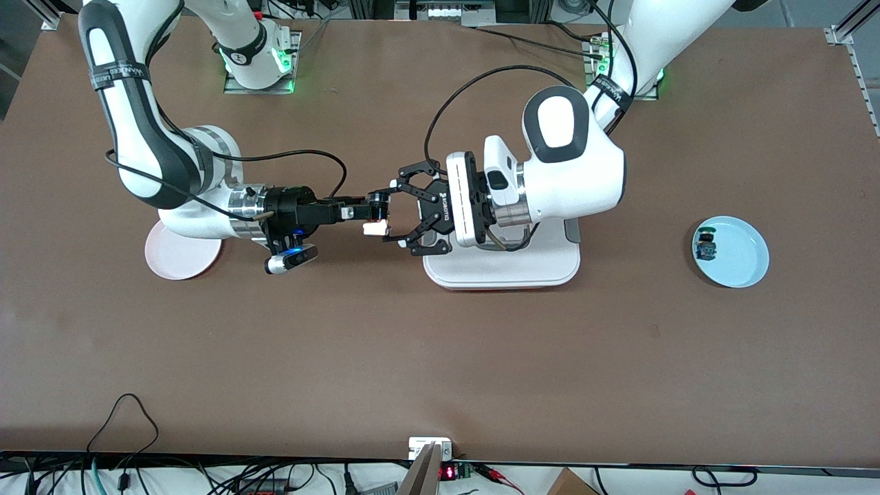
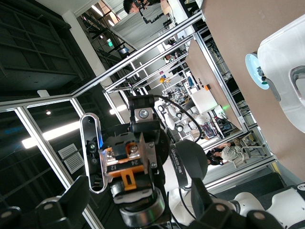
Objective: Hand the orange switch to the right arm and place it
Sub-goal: 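Close the right gripper on the orange switch held by the left gripper, then open the left gripper and withdraw it while the right gripper pulls back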
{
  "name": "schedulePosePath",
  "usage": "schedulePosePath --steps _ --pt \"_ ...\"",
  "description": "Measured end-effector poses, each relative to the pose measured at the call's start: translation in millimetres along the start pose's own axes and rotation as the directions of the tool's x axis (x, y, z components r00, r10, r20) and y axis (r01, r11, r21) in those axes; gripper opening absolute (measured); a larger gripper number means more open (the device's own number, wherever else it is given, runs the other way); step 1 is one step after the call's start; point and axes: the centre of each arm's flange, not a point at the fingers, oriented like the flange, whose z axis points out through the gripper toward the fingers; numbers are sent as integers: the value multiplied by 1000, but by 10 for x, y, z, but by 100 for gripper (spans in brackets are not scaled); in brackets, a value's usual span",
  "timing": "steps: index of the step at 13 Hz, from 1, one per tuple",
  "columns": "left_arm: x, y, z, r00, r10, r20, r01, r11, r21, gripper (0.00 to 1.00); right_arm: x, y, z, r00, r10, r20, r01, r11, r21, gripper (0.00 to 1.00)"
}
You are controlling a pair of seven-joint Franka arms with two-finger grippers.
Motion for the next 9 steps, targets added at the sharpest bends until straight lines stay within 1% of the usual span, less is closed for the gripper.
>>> schedulePosePath --steps 1,2,3,5,6,7,9 --pt "0 1 1 1000 0 0 0 1000 0 73 1 2 0 1000 0 0 0 1000 0 90" --pt "6 1 0 1000 1 -1 -1 1000 1 73 1 2 1 1000 -9 0 9 1000 0 90" --pt "20 1 -5 1000 3 -3 -3 1000 2 73 1 1 1 999 -37 0 37 999 1 80" --pt "40 13 2 1000 6 -5 -6 1000 0 73 3 -5 1 995 -101 -2 101 995 6 53" --pt "27 14 14 1000 6 -3 -6 1000 0 73 4 -24 -2 993 -114 -4 114 993 13 44" --pt "25 12 16 1000 -9 -3 9 1000 0 73 11 -27 -14 990 -139 -8 139 990 13 37" --pt "30 11 14 1000 -9 -4 9 1000 0 73 12 -36 -11 990 -144 -7 144 990 13 37"
